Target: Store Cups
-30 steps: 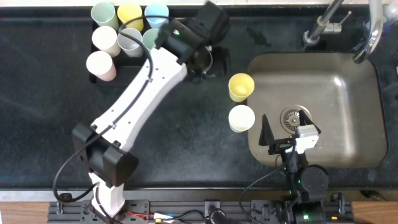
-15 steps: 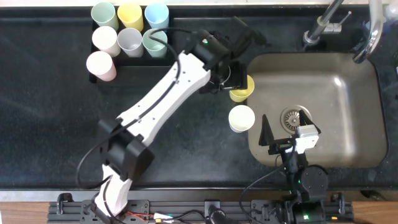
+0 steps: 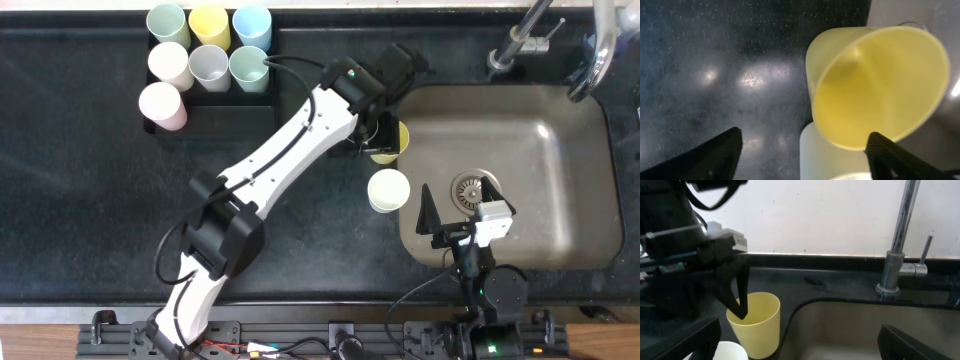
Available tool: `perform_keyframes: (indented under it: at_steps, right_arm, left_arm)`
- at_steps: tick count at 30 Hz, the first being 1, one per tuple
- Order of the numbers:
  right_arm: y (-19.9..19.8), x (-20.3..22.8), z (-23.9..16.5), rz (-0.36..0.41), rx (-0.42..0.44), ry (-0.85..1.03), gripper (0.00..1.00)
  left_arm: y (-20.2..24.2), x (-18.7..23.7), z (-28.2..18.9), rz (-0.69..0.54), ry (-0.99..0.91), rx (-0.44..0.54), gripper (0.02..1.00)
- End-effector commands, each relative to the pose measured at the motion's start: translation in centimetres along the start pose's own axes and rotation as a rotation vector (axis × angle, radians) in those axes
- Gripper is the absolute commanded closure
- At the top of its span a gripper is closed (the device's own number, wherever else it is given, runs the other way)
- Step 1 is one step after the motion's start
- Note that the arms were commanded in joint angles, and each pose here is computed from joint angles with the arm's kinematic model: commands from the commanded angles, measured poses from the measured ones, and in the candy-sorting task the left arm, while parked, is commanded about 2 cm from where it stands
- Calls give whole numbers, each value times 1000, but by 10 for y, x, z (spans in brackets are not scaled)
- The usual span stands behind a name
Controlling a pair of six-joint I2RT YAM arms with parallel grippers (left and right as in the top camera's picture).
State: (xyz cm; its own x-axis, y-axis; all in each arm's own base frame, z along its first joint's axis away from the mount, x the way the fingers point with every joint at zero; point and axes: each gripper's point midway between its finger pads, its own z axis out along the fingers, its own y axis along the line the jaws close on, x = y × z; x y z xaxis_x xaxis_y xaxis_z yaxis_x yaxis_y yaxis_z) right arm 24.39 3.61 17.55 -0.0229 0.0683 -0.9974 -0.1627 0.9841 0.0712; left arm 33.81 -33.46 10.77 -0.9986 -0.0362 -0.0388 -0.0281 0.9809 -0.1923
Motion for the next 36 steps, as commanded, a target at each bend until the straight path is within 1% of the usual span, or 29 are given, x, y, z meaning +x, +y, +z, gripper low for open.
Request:
perform_keyframes:
  at_steps: [1, 6, 10, 15, 18, 20, 24, 31, 35, 36]
  right_arm:
    - [-2, 3, 0, 7, 10, -3, 5]
    - [-2, 3, 0, 7, 10, -2, 5]
    - [-2, 3, 0, 7, 10, -2, 5]
    - [-2, 3, 0, 7, 10, -3, 5]
    - [-2, 3, 0, 7, 10, -2, 5]
    - [-2, 3, 0, 7, 10, -3, 5]
    - [-2, 3, 0, 7, 10, -3, 5]
    - [-2, 3, 0, 7, 10, -2, 5]
    - [-2, 3, 0, 7, 10, -2, 5]
    - [-2, 3, 0, 7, 10, -3, 5]
  left_arm:
    - [-7, -8, 8, 48, -26, -3, 297]
    - [-10, -12, 14, 65, -35, 4, 500]
    - [-16, -18, 15, 85, -57, 25, 579]
    - [-16, -19, 17, 85, -59, 26, 678]
    - [-16, -20, 18, 85, -63, 24, 781]
    - [-16, -20, 18, 85, -63, 24, 827]
    - [-16, -21, 18, 85, -67, 19, 882]
    - [-14, -23, 16, 84, -78, 13, 943]
    - [-9, -33, -3, 80, -134, 10, 932]
    - [-5, -38, -13, 73, -164, 3, 952]
